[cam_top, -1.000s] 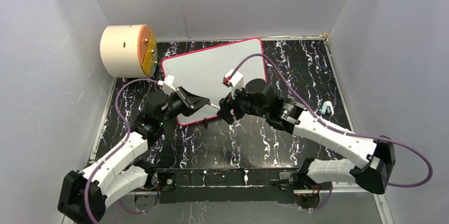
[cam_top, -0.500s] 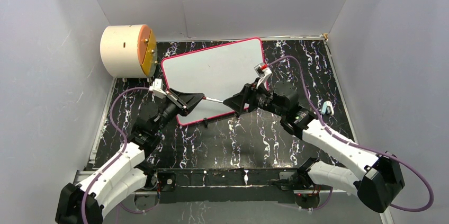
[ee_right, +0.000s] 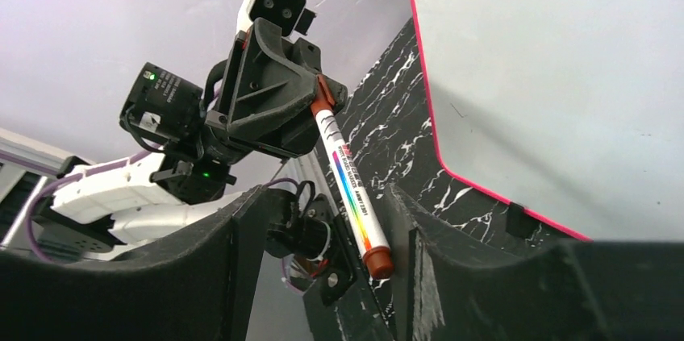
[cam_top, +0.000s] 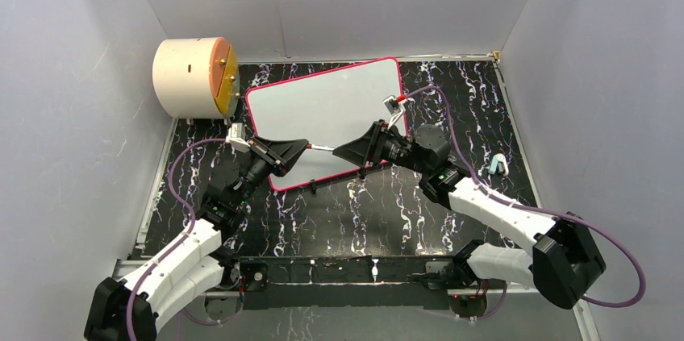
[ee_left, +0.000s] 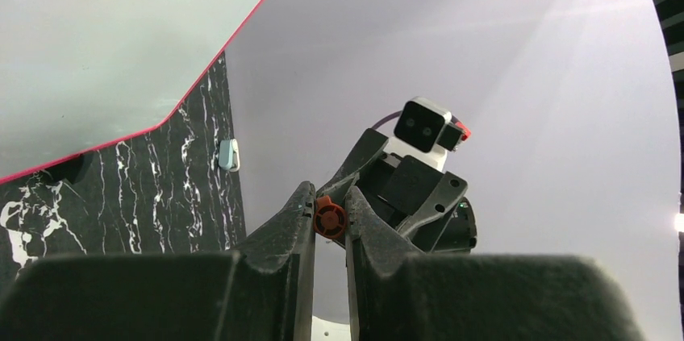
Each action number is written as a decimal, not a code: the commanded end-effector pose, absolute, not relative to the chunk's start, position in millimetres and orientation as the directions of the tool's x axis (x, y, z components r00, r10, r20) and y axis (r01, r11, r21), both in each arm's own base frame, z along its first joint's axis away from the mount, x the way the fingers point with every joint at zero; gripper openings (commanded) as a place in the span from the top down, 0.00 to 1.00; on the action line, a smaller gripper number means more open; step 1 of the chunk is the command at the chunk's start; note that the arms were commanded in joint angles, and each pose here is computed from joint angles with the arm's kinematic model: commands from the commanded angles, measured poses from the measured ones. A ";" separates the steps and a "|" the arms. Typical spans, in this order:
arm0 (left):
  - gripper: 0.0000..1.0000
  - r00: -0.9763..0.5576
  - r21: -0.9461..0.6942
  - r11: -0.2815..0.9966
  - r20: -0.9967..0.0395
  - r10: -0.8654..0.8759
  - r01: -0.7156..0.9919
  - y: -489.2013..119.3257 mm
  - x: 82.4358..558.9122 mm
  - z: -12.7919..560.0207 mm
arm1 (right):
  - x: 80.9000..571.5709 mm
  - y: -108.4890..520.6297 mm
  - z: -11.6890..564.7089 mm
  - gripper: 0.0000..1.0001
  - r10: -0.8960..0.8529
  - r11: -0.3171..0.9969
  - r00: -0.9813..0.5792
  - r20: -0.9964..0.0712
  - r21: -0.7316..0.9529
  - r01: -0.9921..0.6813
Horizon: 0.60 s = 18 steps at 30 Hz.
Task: Write a sentence on the whiteboard
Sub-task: Open the whiteboard marker.
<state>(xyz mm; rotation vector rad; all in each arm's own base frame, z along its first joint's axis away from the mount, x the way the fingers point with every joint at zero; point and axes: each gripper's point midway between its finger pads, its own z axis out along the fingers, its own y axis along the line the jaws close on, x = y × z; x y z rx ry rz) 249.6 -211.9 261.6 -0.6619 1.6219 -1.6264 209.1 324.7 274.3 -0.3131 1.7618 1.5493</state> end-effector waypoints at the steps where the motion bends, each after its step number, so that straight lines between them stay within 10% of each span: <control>1: 1.00 -0.585 -0.982 0.020 -0.128 -0.801 0.187 -211.2 250.2 278.5 | 205.5 329.3 300.4 0.42 0.339 0.125 -0.683 -0.647 0.750 -0.649; 18: 1.00 -0.623 -0.982 0.033 -0.145 -0.769 0.188 -219.9 248.8 276.8 | 203.8 334.8 304.8 0.67 0.306 0.107 -0.690 -0.656 0.744 -0.659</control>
